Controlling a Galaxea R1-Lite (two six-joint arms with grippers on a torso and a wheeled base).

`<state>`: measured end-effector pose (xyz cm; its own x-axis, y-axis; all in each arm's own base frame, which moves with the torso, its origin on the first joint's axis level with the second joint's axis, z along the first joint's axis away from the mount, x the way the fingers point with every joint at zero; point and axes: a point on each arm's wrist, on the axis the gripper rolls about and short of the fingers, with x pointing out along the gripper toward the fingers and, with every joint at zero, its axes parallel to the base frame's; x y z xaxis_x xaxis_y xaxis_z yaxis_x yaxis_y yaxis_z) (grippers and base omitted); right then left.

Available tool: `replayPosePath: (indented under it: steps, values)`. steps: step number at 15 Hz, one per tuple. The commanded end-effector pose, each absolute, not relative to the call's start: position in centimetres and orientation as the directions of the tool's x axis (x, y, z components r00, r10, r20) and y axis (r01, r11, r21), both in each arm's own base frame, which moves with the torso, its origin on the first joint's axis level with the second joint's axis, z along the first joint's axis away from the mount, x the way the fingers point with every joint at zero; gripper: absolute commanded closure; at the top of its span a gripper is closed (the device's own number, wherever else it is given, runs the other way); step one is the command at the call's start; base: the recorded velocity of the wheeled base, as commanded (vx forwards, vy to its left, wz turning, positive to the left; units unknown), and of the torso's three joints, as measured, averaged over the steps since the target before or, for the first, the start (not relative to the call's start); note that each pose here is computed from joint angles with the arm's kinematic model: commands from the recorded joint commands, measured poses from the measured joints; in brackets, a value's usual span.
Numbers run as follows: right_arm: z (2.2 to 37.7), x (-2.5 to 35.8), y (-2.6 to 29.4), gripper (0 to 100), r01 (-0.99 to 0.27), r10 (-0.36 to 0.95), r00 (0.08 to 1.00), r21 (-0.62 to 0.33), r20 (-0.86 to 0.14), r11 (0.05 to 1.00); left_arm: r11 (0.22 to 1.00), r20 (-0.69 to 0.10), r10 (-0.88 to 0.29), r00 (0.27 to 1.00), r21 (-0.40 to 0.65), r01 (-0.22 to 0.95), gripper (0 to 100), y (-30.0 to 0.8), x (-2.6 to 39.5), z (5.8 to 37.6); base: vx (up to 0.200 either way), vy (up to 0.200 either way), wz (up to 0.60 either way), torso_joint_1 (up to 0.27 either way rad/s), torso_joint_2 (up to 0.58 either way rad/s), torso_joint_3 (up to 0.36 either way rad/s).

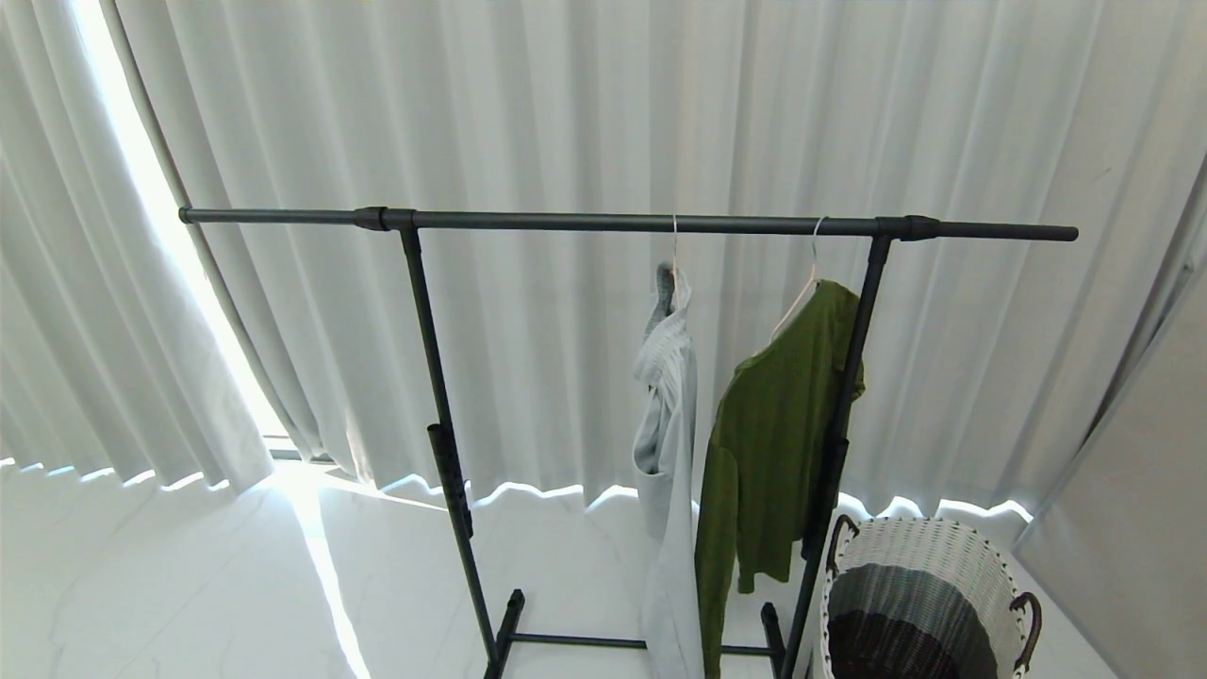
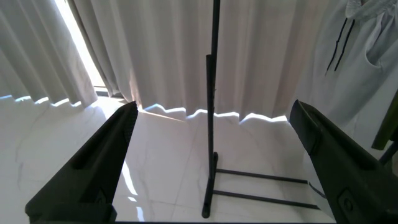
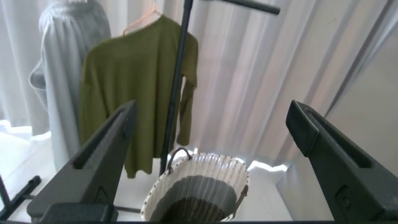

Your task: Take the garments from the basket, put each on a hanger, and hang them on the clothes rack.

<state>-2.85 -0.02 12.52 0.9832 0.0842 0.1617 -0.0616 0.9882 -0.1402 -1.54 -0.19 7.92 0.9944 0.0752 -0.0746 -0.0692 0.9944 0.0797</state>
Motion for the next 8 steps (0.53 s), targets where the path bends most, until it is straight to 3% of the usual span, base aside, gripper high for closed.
replayPosePath:
  steps: [1, 3, 5, 8]
  values:
    - [10.0, -1.8, 0.0, 0, -0.060, 0.082, 0.986, -0.151, 0.148, 0.987, 0.994, -0.077, 0.075, 0.994, 0.079, -0.069, 0, -0.2, -1.5, 7.9, 0.000, 0.000, 0.00, 0.000, 0.00, 0.000]
    - [8.2, -1.7, -0.1, 0, -0.004, 0.002, 1.000, -0.087, -0.026, 0.996, 0.994, -0.077, 0.075, 0.994, 0.079, -0.069, 0, -0.2, -1.5, 7.9, 0.000, 0.000, 0.00, 0.000, 0.00, 0.000]
    - [7.8, -1.8, -0.1, 0, -0.011, 0.012, 0.998, 0.014, -0.055, 1.000, 0.994, -0.078, 0.075, 0.994, 0.079, -0.069, 0, -0.2, -1.5, 7.9, 0.000, 0.000, 0.00, 0.000, 0.00, 0.000]
    - [7.7, -1.8, -0.1, 0, -0.004, 0.002, 0.998, -0.041, -0.058, 0.999, 0.994, -0.078, 0.075, 0.994, 0.079, -0.069, 0, -0.2, -1.5, 7.9, 0.000, 0.000, 0.00, 0.000, 0.00, 0.000]
